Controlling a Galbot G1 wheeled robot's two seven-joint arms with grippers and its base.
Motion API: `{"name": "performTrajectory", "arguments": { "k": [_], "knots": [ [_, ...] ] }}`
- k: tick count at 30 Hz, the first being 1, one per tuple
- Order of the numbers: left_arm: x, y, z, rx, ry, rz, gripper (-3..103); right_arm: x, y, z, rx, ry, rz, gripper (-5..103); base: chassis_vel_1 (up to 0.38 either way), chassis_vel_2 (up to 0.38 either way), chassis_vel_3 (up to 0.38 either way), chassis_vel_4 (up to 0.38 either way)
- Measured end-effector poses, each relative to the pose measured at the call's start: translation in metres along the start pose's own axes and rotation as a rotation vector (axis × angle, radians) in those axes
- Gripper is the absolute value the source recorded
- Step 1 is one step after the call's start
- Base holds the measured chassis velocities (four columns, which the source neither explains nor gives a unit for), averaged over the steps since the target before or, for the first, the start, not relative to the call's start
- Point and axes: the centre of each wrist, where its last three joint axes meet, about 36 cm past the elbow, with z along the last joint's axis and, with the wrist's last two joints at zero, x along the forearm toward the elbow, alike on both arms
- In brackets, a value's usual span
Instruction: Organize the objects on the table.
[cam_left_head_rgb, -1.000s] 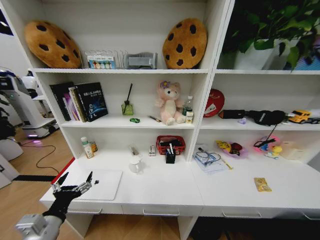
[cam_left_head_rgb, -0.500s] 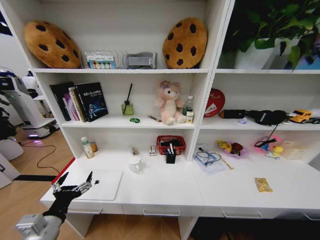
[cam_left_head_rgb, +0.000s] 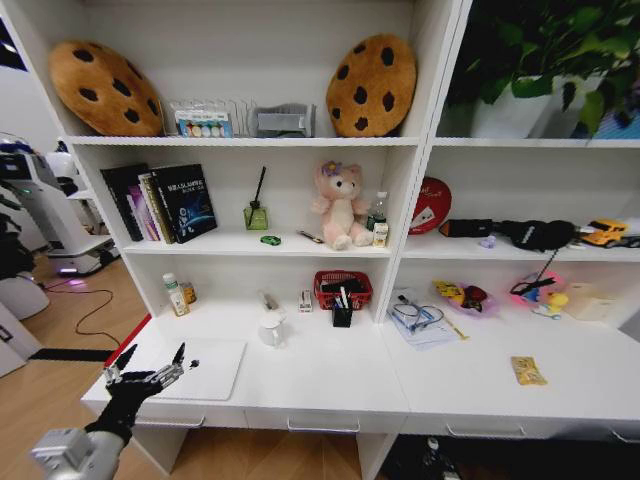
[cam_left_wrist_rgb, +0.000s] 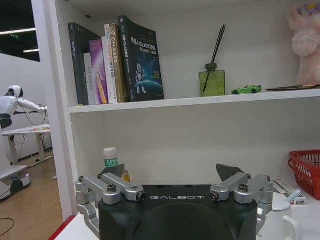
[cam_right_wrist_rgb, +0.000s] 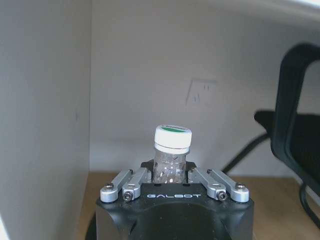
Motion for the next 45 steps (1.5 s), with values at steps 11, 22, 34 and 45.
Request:
{"name": "performTrajectory", "arguments": {
  "k": [11,22,34,45],
  "knots": [
    [0.0,0.0,0.0,0.0,0.0,0.0,100,-0.01,-0.003,-0.006,-0.049,0.019,0.058,57,0.0,0.0,0.0,0.0],
    [0.0,0.0,0.0,0.0,0.0,0.0,100,0.063,-0.009,0.003,-0.1,0.359,0.1,95,0.0,0.0,0.0,0.0],
    [0.0,0.0,0.0,0.0,0.0,0.0,100,0.209,-0.041,0.004,-0.282,0.557,0.117,100,0.0,0.0,0.0,0.0],
    [0.0,0.0,0.0,0.0,0.0,0.0,100,0.224,-0.169,-0.165,-0.299,-0.076,0.26,100,0.0,0.0,0.0,0.0]
  ]
}}
